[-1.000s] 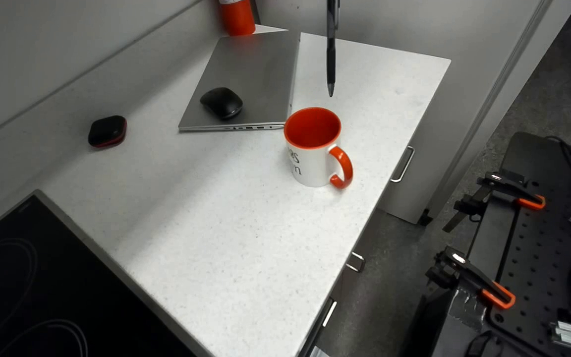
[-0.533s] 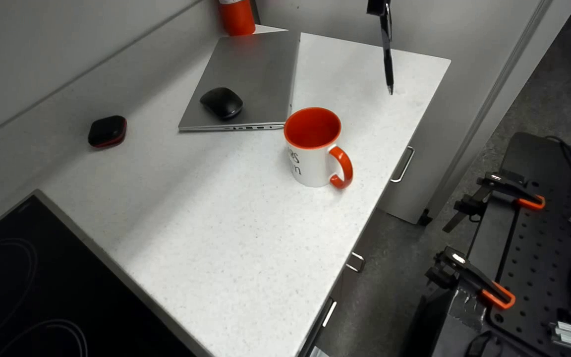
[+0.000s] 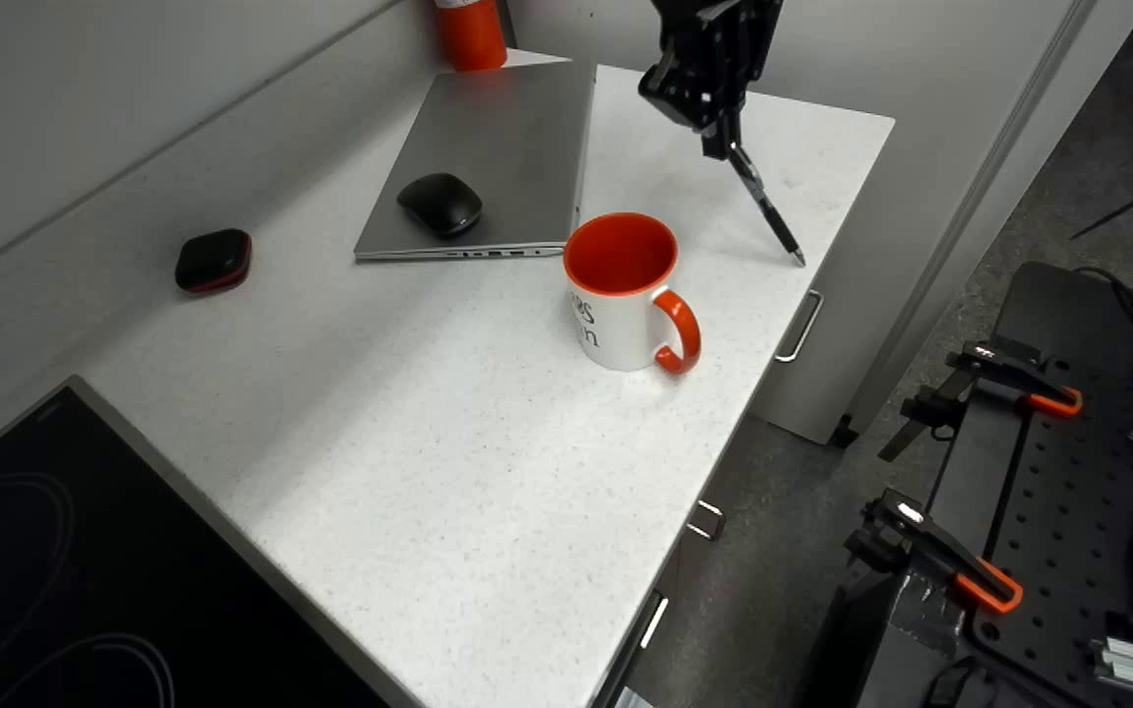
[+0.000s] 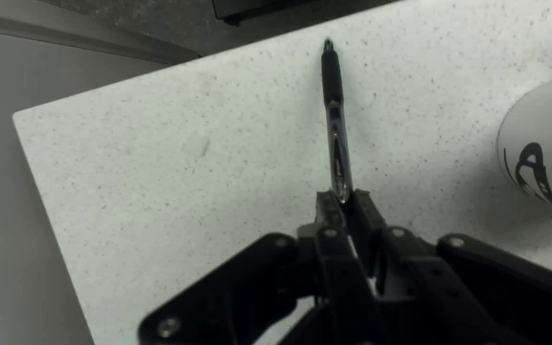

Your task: Put the pen on the countertop

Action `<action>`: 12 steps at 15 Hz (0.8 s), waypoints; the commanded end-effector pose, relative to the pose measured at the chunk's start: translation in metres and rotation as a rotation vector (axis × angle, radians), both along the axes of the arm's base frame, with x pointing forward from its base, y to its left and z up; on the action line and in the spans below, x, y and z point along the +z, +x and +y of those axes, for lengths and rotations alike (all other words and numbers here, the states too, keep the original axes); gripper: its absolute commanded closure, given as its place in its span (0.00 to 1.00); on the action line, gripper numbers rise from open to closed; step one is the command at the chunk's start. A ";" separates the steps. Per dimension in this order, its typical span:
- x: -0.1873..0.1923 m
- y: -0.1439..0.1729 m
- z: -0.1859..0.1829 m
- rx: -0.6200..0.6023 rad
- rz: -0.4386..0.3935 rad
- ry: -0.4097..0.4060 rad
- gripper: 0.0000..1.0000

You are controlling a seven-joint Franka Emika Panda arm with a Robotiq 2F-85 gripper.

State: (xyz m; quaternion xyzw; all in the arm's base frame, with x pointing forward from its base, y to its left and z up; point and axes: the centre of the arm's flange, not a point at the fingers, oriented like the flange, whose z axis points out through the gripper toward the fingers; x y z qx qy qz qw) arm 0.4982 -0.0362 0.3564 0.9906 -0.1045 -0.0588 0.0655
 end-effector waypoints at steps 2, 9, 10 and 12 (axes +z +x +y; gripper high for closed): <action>-0.027 0.048 0.007 -0.099 -0.090 -0.043 0.97; -0.030 0.059 -0.006 -0.161 -0.194 -0.035 0.40; -0.028 0.059 -0.008 -0.165 -0.203 -0.033 0.33; -0.025 0.059 -0.011 -0.168 -0.212 -0.029 0.18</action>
